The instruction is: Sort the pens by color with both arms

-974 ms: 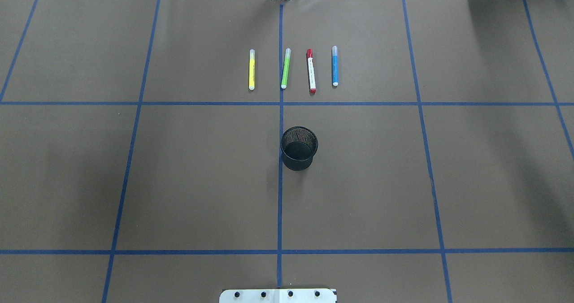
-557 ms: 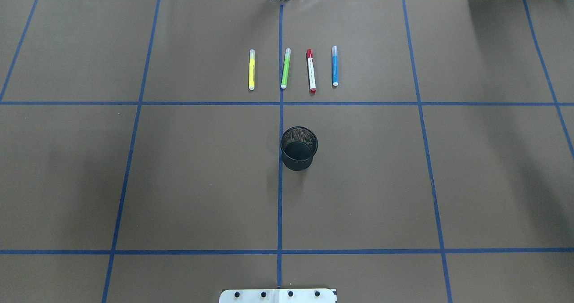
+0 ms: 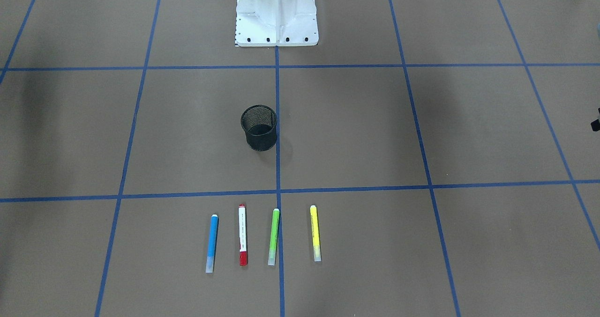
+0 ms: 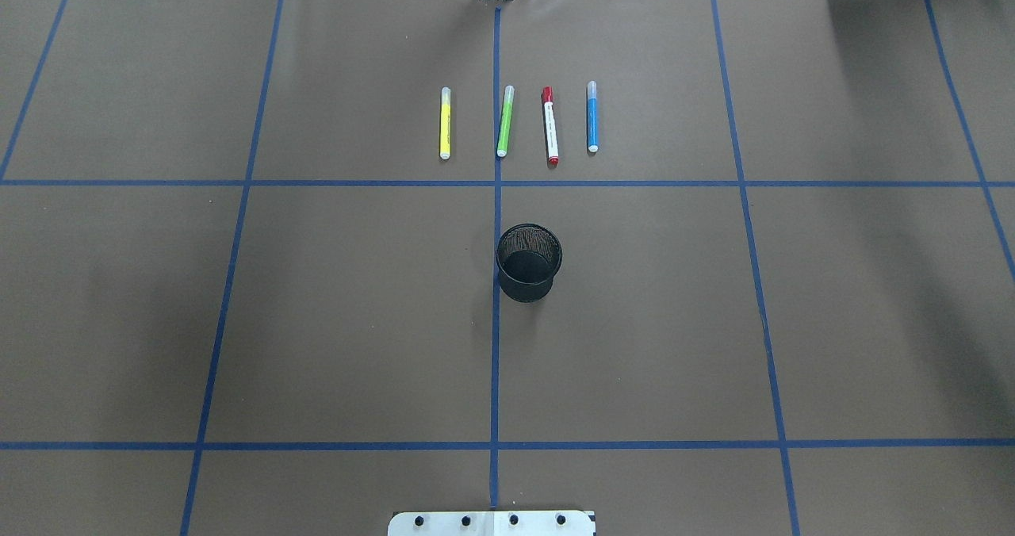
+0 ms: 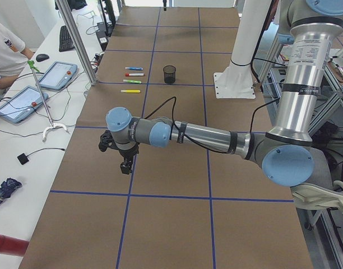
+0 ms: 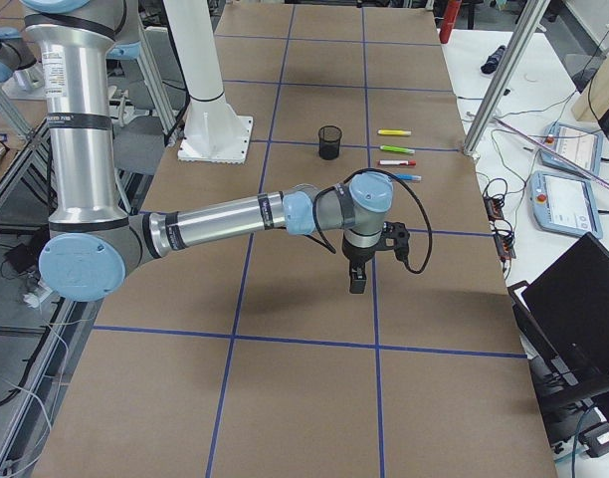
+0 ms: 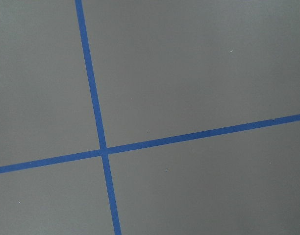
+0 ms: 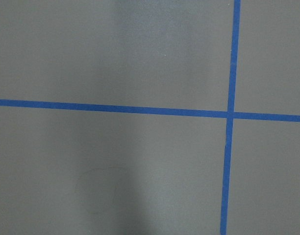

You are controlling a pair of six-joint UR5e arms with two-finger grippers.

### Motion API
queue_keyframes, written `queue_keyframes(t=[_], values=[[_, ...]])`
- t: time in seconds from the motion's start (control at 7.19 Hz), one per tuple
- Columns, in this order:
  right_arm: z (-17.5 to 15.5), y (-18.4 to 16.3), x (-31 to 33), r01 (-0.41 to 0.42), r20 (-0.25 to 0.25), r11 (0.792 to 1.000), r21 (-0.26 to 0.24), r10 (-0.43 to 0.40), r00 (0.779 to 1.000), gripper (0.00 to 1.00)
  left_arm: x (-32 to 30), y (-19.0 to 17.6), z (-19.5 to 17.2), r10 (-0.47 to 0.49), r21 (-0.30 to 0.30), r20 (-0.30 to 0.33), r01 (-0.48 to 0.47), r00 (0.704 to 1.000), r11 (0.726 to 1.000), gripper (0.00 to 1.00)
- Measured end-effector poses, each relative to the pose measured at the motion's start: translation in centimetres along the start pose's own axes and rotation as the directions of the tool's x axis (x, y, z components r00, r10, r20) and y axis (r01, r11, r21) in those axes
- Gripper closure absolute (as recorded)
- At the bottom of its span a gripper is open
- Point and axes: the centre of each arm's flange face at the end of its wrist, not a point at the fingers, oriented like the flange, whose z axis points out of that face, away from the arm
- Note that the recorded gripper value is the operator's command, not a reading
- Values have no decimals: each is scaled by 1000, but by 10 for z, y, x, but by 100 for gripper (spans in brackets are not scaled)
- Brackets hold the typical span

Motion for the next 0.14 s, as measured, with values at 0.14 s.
queue_keyframes(t=[0.14], values=[[1,0,0,-1,0,1000,-1,1,1000,1,1,0,-1,1,2,0,-1,1000,1000,1]])
